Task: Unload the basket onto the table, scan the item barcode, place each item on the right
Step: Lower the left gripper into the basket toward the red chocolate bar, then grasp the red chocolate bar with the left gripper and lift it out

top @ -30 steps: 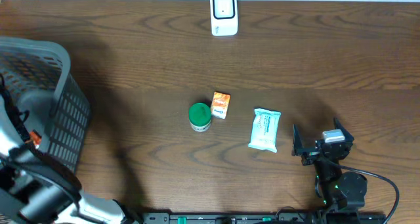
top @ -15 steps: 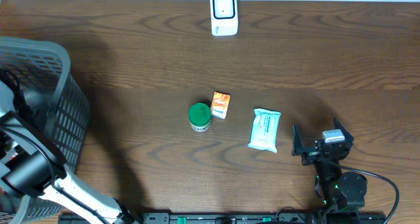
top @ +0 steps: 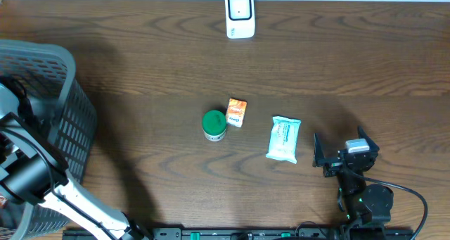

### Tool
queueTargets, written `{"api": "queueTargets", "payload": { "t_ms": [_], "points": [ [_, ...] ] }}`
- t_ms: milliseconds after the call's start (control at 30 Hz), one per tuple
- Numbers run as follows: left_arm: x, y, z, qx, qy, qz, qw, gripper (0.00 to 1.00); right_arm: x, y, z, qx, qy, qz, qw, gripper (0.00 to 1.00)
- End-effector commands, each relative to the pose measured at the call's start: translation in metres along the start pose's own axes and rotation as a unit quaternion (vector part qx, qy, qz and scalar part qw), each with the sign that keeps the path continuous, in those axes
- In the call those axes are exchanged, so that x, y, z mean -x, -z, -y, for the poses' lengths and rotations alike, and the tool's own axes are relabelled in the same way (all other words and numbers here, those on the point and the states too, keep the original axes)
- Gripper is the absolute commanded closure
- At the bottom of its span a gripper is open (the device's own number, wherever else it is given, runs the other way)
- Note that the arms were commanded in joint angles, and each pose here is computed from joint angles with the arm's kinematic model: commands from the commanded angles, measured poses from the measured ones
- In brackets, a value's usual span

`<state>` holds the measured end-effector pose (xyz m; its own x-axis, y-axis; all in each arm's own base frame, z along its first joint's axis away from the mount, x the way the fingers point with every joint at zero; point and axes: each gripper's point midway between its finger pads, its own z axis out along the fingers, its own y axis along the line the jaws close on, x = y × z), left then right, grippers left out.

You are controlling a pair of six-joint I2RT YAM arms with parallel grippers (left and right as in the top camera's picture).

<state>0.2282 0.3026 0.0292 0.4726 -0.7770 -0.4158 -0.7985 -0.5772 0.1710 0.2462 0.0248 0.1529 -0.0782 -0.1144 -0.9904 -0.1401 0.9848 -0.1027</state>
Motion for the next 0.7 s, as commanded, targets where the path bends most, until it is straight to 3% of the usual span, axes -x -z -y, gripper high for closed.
{"api": "queueTargets", "payload": {
  "t_ms": [0,133,333,433,667],
  "points": [
    [-0.017,-0.029,-0.02,0.054,-0.057,-0.017,0.997,0.59,0.0,0.0,-0.003,0.006,-0.005,0.0,1.0,0.01],
    [-0.018,-0.029,-0.024,0.061,-0.105,-0.021,0.992,0.92,0.0,0.0,-0.003,0.006,-0.005,0.0,1.0,0.01],
    [-0.01,-0.016,-0.036,0.08,-0.131,-0.027,0.988,0.93,0.0,0.0,-0.003,0.006,-0.005,0.0,1.0,0.01],
    [0.004,0.011,-0.038,0.066,-0.136,-0.025,0.988,0.93,0.0,0.0,-0.003,0.006,-0.005,0.0,1.0,0.01],
    [0.055,0.117,-0.042,-0.076,-0.16,0.014,0.984,0.93,0.0,0.0,-0.003,0.006,-0.005,0.0,1.0,0.01]
  ]
}}
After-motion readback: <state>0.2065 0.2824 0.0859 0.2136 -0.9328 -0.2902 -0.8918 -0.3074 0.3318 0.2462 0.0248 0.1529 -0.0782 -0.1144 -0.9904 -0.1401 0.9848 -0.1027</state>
